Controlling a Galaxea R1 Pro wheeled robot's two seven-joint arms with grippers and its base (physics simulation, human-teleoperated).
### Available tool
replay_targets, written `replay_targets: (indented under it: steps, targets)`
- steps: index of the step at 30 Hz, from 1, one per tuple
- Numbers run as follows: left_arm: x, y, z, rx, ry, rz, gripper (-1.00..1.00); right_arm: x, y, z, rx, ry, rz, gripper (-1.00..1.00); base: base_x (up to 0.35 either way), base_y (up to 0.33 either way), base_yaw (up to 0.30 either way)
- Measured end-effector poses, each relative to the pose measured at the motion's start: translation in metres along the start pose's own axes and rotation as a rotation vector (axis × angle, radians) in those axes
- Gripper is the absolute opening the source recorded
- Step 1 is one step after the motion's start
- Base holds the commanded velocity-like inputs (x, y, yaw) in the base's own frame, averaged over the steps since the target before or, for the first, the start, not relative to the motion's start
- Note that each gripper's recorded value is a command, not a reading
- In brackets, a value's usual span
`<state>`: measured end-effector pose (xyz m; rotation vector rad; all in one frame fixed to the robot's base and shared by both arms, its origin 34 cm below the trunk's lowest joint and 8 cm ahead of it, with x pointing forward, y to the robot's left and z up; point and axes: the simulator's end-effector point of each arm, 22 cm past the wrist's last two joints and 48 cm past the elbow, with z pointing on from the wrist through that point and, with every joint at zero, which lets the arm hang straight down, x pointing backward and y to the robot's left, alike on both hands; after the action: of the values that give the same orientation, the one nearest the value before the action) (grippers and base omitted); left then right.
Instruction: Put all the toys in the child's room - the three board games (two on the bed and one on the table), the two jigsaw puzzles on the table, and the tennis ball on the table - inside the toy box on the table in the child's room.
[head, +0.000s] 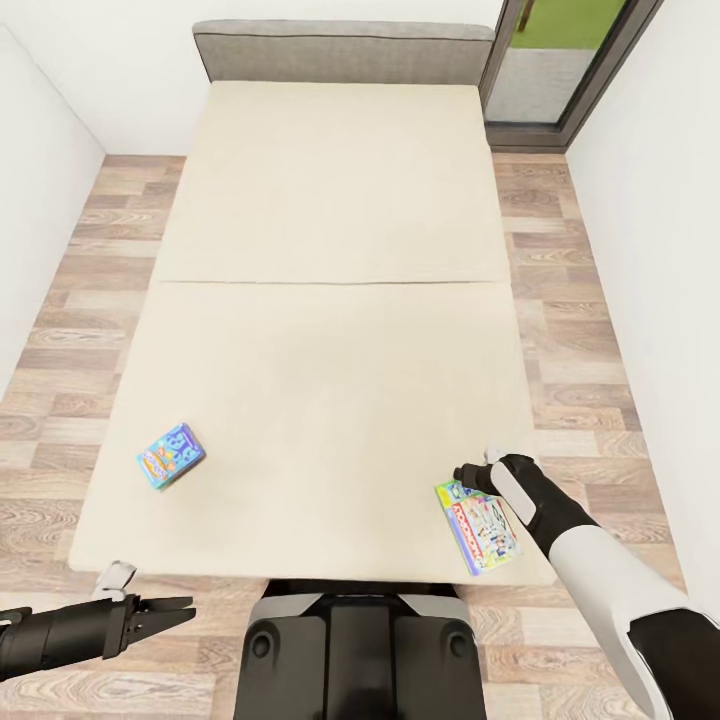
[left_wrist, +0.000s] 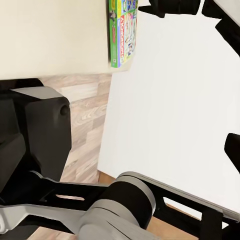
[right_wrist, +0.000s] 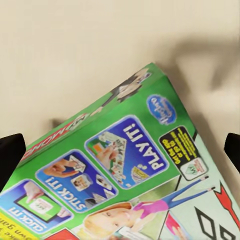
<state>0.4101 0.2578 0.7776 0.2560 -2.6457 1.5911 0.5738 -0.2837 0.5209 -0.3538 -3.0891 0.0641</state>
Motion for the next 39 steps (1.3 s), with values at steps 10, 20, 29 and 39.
replay_targets:
  steps: [10,20,29,39]
  targets:
    - [-0.0001,0.0001,0.0000,0.000,0.000,0.000,1.00,-0.0001,-0.0004,0.0001,0.001,0.000,0.000,1.00,-0.088,0.000,0.000]
    - [0.0000,0.0000,0.0000,0.000,0.000,0.000,1.00,-0.0001,-0.0006,-0.0001,0.001,0.000,0.001,1.00,-0.029,0.000,0.000]
    - [0.0001,-0.0002,0.0006,0.001,0.000,-0.001,1.00,-0.0003,-0.0013,0.0000,0.002,0.000,0.001,1.00,-0.069,0.000,0.000]
    - [0.0005,-0.0007,0.0016,0.003,0.001,-0.001,1.00,-0.0015,-0.0060,0.0000,0.008,-0.002,0.001,1.00,-0.059,0.000,0.000]
